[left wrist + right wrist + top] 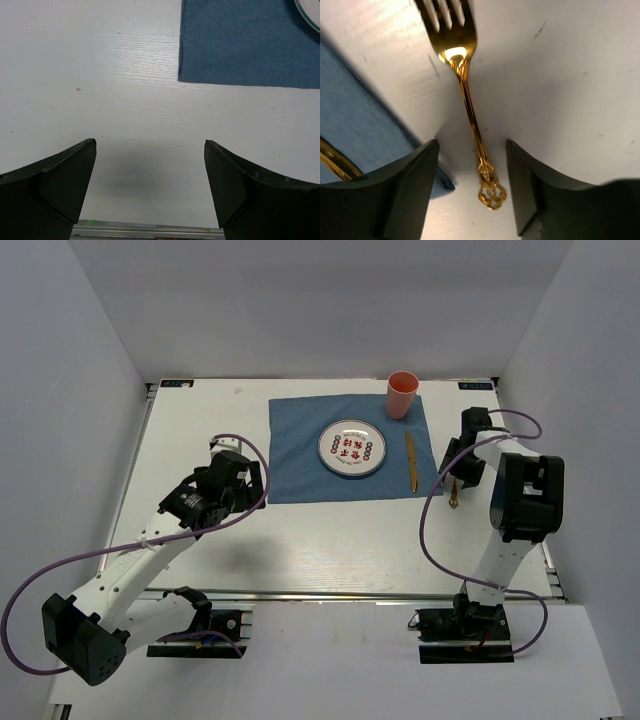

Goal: Set the dinner table for one person

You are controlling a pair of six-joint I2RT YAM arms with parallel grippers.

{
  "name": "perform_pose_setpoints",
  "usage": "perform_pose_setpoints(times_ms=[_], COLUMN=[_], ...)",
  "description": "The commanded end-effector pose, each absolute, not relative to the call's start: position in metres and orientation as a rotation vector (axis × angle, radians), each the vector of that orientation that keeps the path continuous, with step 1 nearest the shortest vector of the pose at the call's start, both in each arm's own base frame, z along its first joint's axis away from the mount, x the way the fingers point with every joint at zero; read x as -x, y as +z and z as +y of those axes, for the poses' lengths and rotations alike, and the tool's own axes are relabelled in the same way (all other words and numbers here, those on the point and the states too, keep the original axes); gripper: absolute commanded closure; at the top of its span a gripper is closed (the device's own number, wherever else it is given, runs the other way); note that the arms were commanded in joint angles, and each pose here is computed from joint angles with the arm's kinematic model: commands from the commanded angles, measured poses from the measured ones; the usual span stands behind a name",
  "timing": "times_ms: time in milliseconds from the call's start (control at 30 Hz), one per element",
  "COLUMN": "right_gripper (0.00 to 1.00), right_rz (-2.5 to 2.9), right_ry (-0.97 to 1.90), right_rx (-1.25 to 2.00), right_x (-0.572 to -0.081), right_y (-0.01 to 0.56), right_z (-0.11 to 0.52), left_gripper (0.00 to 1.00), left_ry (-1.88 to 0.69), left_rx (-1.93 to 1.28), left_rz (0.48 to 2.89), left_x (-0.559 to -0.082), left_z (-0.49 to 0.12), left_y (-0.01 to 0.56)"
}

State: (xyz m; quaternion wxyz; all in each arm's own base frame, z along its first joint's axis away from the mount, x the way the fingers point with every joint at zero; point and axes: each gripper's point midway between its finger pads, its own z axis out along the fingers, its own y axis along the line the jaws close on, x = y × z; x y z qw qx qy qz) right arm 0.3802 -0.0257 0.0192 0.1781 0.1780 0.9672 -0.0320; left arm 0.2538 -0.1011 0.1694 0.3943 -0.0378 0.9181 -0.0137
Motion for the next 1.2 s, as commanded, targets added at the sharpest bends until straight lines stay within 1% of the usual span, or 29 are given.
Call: perform_pose_setpoints(times_ms=[0, 67, 100, 133, 200, 233, 367, 400, 433, 467, 500, 533, 567, 633, 667, 767, 800, 833, 867, 900, 933, 967, 1000, 1033, 1067, 1100, 1133, 1167], right_gripper=[0.41, 0.47, 0.52, 0.65, 0.84, 1.00, 1.00, 1.00, 1.00, 1.00, 1.00, 1.00, 1.00, 1.00, 1.00, 1.00, 1.00, 1.00, 1.00, 1.00, 1.00, 1.00, 1.00, 1.00, 1.00, 1.00, 1.00, 1.00], right_rz=[2.699, 2.699, 2.709, 2.711, 2.723, 2.730, 2.682, 2.614, 2.582, 2.498, 2.392, 2.367, 2.289, 2.296, 2.300, 2.319, 2.342, 2.352, 2.349, 2.371, 2.409, 2.371, 2.403, 2.459, 2.410, 2.428, 2.501, 2.503], right_ry=[-0.052, -0.050, -0.044, -0.033, -0.022, -0.023, -0.077, -0.067, -0.050, 0.072, 0.148, 0.212, 0.269, 0.326, 0.310, 0.380, 0.388, 0.436, 0.463, 0.481, 0.479, 0.509, 0.499, 0.456, 0.499, 0.491, 0.432, 0.429], right_rx=[-0.522, -0.544, -0.553, -0.551, -0.556, -0.557, -0.608, -0.607, -0.612, -0.569, -0.524, -0.460, -0.401, -0.257, -0.231, -0.009, -0.007, 0.079, 0.094, 0.074, 0.132, 0.121, 0.114, 0.137, 0.141, 0.156, 0.177, 0.188], right_x=[-0.393, -0.390, -0.387, -0.386, -0.384, -0.382, -0.381, -0.387, -0.387, -0.402, -0.409, -0.409, -0.415, -0.412, -0.418, -0.408, -0.405, -0.390, -0.399, -0.399, -0.390, -0.401, -0.400, -0.399, -0.408, -0.407, -0.405, -0.405], right_y=[0.011, 0.007, 0.003, 0.001, -0.003, -0.004, 0.013, 0.036, 0.046, 0.066, 0.102, 0.113, 0.140, 0.158, 0.167, 0.174, 0.170, 0.170, 0.170, 0.166, 0.145, 0.162, 0.155, 0.125, 0.147, 0.140, 0.106, 0.103], right_z=[-0.026, -0.029, -0.029, -0.028, -0.030, -0.030, -0.042, -0.042, -0.038, -0.023, -0.010, 0.017, 0.037, 0.093, 0.105, 0.209, 0.226, 0.268, 0.292, 0.306, 0.338, 0.357, 0.367, 0.382, 0.404, 0.414, 0.416, 0.423], left_gripper=[0.02, 0.02, 0.02, 0.02, 0.02, 0.02, 0.02, 0.02, 0.02, 0.02, 0.02, 0.02, 0.02, 0.02, 0.02, 0.02, 0.02, 0.02, 0.02, 0.02, 0.02, 0.02, 0.02, 0.02, 0.02, 0.02, 0.02, 0.02], left_ry=[-0.063, -0.063, -0.063, -0.064, -0.067, -0.070, -0.069, -0.069, -0.070, -0.072, -0.076, -0.079, -0.075, -0.061, -0.046, 0.005, 0.002, 0.012, 0.035, 0.025, 0.042, 0.058, 0.049, 0.046, 0.039, 0.035, 0.031, 0.030], left_rx=[0.081, 0.081, 0.082, 0.079, 0.079, 0.079, 0.079, 0.079, 0.079, 0.080, 0.083, 0.088, 0.092, 0.146, 0.164, 0.260, 0.288, 0.309, 0.338, 0.376, 0.394, 0.415, 0.431, 0.434, 0.435, 0.431, 0.428, 0.425], left_rz=[2.305, 2.305, 2.306, 2.307, 2.305, 2.304, 2.305, 2.305, 2.304, 2.302, 2.301, 2.296, 2.294, 2.268, 2.258, 2.203, 2.183, 2.176, 2.153, 2.129, 2.118, 2.100, 2.081, 2.073, 2.070, 2.067, 2.068, 2.072], left_x=[-0.254, -0.253, -0.253, -0.253, -0.253, -0.253, -0.254, -0.253, -0.254, -0.253, -0.253, -0.253, -0.253, -0.255, -0.254, -0.252, -0.251, -0.249, -0.249, -0.247, -0.245, -0.244, -0.243, -0.242, -0.241, -0.241, -0.242, -0.242], left_z=[-0.104, -0.104, -0.104, -0.104, -0.104, -0.105, -0.105, -0.105, -0.105, -0.105, -0.105, -0.105, -0.104, -0.096, -0.092, -0.076, -0.073, -0.070, -0.063, -0.060, -0.055, -0.051, -0.048, -0.048, -0.047, -0.048, -0.049, -0.049], left_y=[0.174, 0.174, 0.174, 0.174, 0.175, 0.175, 0.175, 0.174, 0.175, 0.176, 0.176, 0.178, 0.178, 0.184, 0.186, 0.197, 0.201, 0.202, 0.206, 0.212, 0.213, 0.215, 0.219, 0.220, 0.220, 0.220, 0.220, 0.220])
